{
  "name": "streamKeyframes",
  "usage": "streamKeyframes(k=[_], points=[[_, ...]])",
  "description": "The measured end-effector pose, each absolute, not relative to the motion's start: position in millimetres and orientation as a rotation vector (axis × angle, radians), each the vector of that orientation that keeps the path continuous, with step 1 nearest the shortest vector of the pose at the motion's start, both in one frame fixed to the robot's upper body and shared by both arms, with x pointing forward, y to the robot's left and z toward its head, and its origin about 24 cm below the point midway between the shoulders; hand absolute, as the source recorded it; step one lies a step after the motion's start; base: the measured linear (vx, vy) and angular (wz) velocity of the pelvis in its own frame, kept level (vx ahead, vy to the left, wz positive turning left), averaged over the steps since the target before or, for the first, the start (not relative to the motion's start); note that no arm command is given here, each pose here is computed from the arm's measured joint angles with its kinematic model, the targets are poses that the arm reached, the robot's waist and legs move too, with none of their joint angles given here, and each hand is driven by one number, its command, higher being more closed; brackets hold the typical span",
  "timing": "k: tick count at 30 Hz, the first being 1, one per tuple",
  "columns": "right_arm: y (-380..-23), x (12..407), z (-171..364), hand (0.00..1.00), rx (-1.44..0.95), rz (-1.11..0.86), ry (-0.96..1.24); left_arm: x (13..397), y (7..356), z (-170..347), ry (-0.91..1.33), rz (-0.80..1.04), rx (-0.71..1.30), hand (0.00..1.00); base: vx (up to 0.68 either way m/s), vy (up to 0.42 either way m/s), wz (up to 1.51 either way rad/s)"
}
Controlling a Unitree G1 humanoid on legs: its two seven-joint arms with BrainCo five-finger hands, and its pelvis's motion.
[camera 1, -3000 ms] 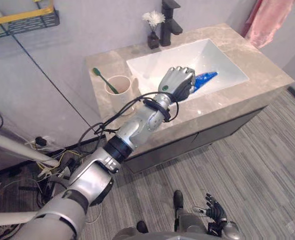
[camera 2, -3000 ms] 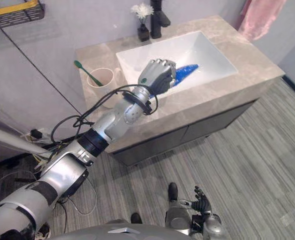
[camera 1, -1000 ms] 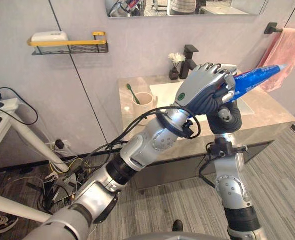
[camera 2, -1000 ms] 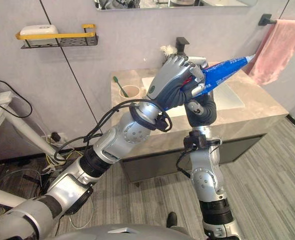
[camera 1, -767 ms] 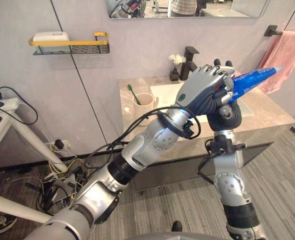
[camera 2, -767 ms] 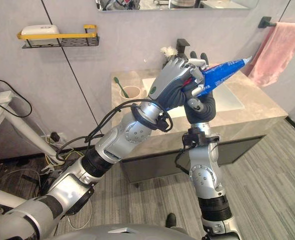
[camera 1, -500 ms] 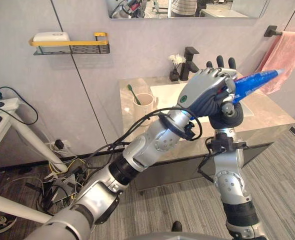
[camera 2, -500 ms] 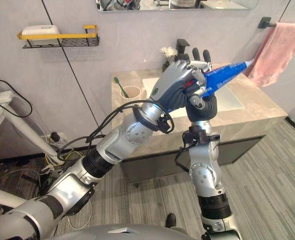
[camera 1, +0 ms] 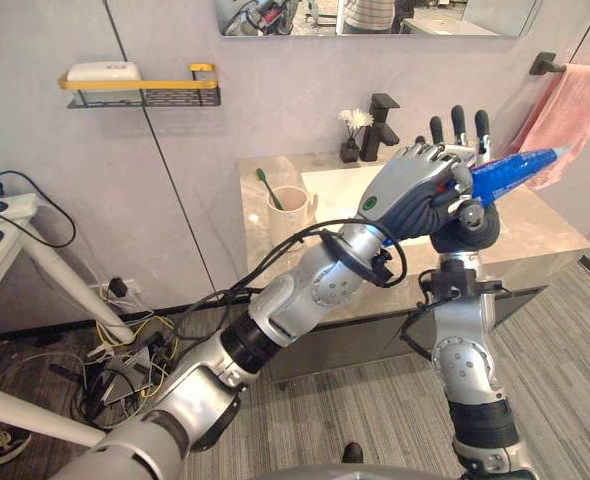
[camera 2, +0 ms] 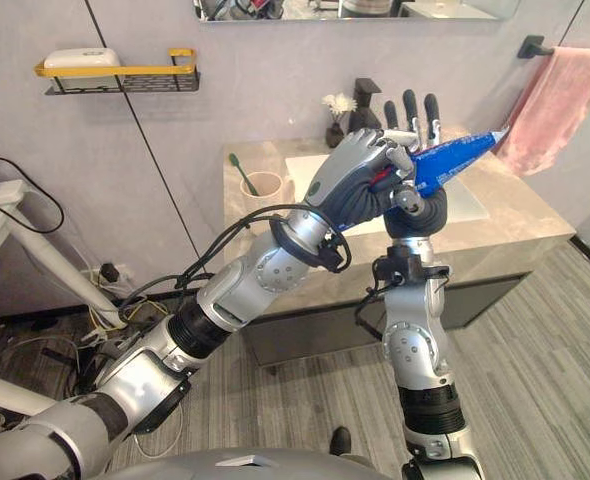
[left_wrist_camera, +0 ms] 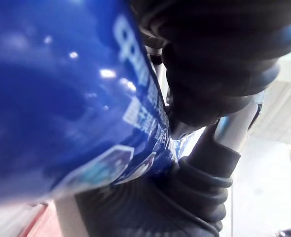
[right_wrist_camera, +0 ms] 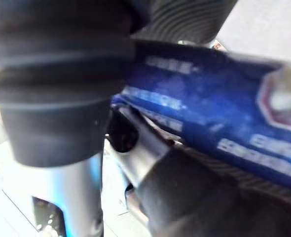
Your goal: Organize washtable
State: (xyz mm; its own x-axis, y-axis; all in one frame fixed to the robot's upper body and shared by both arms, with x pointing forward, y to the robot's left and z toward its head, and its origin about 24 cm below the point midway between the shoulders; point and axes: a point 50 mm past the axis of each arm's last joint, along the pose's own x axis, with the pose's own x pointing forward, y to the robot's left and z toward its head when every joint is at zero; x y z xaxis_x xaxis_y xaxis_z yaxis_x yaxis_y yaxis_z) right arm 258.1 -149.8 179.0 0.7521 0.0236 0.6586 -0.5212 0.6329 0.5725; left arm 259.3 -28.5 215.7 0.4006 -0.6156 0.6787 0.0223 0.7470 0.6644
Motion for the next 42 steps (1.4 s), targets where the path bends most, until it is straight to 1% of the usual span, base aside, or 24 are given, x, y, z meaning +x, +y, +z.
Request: streamKeyframes(k=[4, 8, 9, 40, 41, 42], points=[[-155.9, 258.3, 179.9, 0.00, 0.838, 0.308, -0.675, 259.5, -27.2, 211.9, -1.079, -0.443, 0.620, 1.00, 0.00, 0.000, 0.00], [-165.4, 258.7, 187.4, 0.00, 0.849, 0.264, -0.735, 259.0, -26.8, 211.8, -1.086, -0.449, 0.621, 1.00, 0.00, 0.000, 0.00], [-166.2, 258.6, 189.0, 1.00, 0.853, 0.259, -0.748, 258.5, -27.0, 211.9, -1.090, -0.453, 0.619, 1.00, 0.00, 0.000, 0.00], [-160.4, 263.8, 180.8, 1.00, 0.881, 0.246, -0.709, 258.6, -28.3, 204.7, -1.056, -0.479, 0.650, 1.00, 0.00, 0.000, 0.00], [-160.4, 263.8, 180.8, 1.00, 0.881, 0.245, -0.709, 258.7, -28.3, 204.7, -1.056, -0.479, 0.650, 0.00, 0.00, 0.000, 0.00], [-160.4, 263.8, 180.8, 1.00, 0.881, 0.244, -0.709, 258.7, -28.3, 204.7, -1.056, -0.478, 0.650, 0.00, 0.00, 0.000, 0.00]])
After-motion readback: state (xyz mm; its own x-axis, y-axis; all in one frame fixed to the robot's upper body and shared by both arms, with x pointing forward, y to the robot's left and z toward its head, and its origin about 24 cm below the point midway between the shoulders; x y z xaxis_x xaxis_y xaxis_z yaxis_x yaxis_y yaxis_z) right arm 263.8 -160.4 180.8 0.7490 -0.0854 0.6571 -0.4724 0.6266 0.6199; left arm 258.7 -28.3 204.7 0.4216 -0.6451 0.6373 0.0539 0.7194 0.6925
